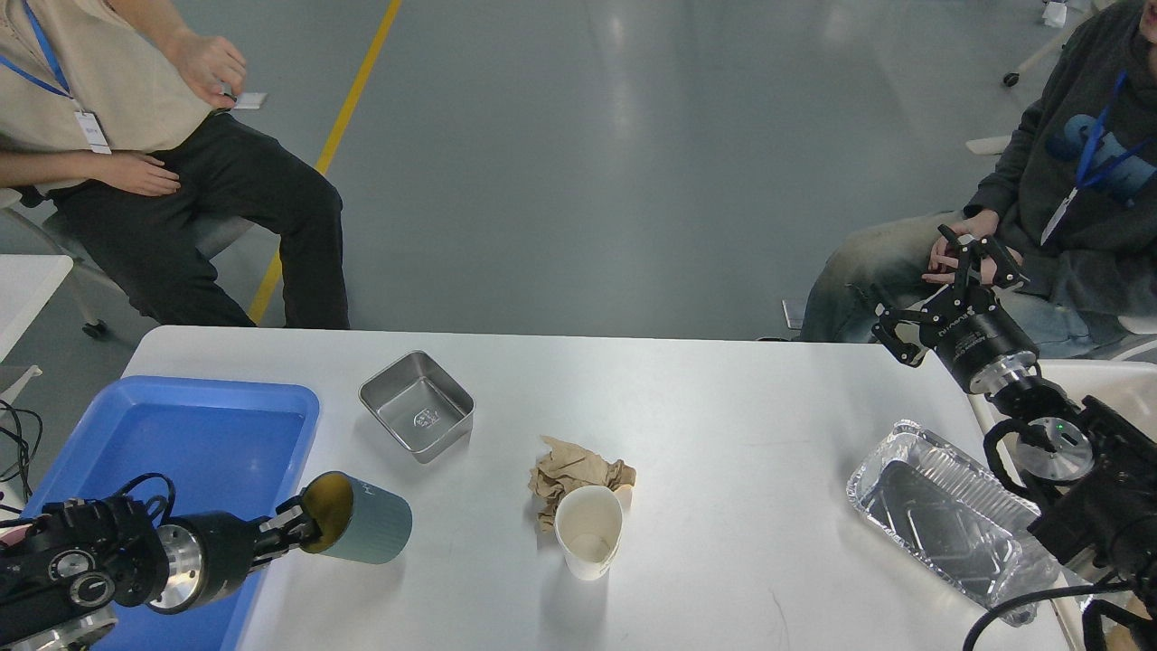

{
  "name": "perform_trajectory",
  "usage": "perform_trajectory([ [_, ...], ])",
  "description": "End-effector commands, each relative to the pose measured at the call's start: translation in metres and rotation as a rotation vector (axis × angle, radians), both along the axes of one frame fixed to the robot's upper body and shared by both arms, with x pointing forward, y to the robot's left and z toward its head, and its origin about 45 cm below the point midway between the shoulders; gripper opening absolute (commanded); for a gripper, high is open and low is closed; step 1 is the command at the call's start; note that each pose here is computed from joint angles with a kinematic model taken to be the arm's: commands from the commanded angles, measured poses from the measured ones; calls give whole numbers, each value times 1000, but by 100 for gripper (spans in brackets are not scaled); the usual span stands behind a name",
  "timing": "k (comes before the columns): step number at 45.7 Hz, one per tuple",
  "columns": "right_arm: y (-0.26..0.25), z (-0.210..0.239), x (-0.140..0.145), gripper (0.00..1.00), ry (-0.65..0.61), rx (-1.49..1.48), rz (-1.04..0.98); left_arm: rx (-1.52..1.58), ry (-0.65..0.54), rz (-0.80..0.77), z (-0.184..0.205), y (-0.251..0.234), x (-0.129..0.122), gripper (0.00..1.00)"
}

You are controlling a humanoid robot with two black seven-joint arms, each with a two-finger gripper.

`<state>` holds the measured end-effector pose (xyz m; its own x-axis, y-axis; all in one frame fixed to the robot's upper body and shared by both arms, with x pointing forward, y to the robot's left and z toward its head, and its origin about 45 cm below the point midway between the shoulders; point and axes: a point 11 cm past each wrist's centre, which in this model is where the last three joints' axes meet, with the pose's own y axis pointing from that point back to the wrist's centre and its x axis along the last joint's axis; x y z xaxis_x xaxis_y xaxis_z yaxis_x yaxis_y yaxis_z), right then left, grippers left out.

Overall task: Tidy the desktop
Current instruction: 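Lift the green mug with the left gripper and tip it over the blue tray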

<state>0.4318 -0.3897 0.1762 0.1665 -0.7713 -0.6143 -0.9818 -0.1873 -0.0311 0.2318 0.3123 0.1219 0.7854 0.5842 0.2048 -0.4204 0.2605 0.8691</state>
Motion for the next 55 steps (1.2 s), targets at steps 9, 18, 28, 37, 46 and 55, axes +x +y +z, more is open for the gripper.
perform_trajectory([
  [9,-1,4,2,100,-8,-4,0,63,102,-308,116,57,7,0],
  [18,-1,6,3,100,-12,-4,1,66,25,-370,228,81,23,0],
  [28,0,7,4,100,-14,-2,2,112,-29,-327,255,95,27,0],
  [37,7,13,7,100,-33,2,24,161,83,-281,220,120,18,0],
  [46,6,14,7,100,-34,0,23,198,111,-252,180,145,34,0],
  [55,4,11,4,100,-26,-1,19,229,178,-253,148,163,26,0],
])
